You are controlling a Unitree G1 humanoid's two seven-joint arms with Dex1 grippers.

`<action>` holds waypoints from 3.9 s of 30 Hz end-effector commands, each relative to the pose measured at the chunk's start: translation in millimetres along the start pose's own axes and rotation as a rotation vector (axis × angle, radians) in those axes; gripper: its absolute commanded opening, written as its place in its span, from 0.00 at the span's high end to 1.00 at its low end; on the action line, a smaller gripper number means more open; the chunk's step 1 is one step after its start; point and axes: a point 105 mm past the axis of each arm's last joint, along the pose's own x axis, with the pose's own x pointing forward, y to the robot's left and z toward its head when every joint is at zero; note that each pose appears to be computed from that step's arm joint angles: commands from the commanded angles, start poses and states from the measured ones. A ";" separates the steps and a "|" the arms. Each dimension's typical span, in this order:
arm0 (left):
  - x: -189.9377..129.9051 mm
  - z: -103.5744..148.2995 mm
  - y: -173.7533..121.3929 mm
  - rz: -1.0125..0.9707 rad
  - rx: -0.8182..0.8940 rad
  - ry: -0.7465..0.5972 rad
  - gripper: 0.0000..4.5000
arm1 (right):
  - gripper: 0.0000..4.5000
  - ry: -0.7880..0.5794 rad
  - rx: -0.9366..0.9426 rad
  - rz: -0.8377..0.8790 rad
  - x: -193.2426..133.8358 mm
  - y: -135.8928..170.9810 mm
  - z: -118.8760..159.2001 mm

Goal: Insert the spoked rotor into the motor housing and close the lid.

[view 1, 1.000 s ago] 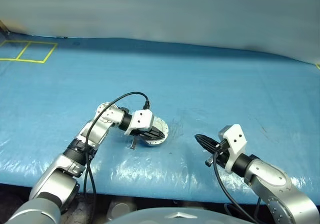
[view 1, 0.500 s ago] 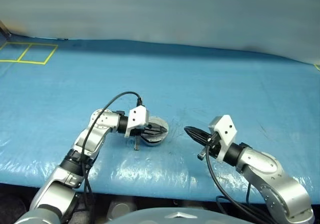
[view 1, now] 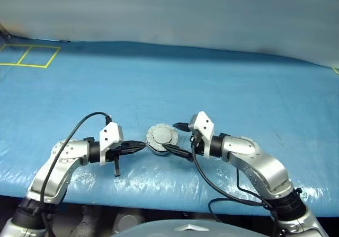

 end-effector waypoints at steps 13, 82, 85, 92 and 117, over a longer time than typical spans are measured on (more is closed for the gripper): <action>-9.5 1.1 -18.4 0.151 -0.063 -0.047 1.00 | 0.01 0.095 -0.163 0.038 26.3 -11.9 -13.3; 25.8 -0.2 3.7 0.116 -0.004 -0.086 1.00 | 0.32 0.037 0.064 -0.059 15.0 -22.6 -23.8; 25.1 -1.1 3.0 0.118 -0.006 -0.086 1.00 | 0.32 -0.003 0.088 -0.078 17.5 -24.3 -18.0; 25.6 -1.2 2.6 0.119 -0.004 -0.086 1.00 | 0.32 0.110 0.013 -0.104 23.3 -23.9 -40.2; 32.6 -1.9 6.1 0.118 0.004 -0.096 1.00 | 0.32 0.228 0.050 -0.238 7.5 -38.6 -80.1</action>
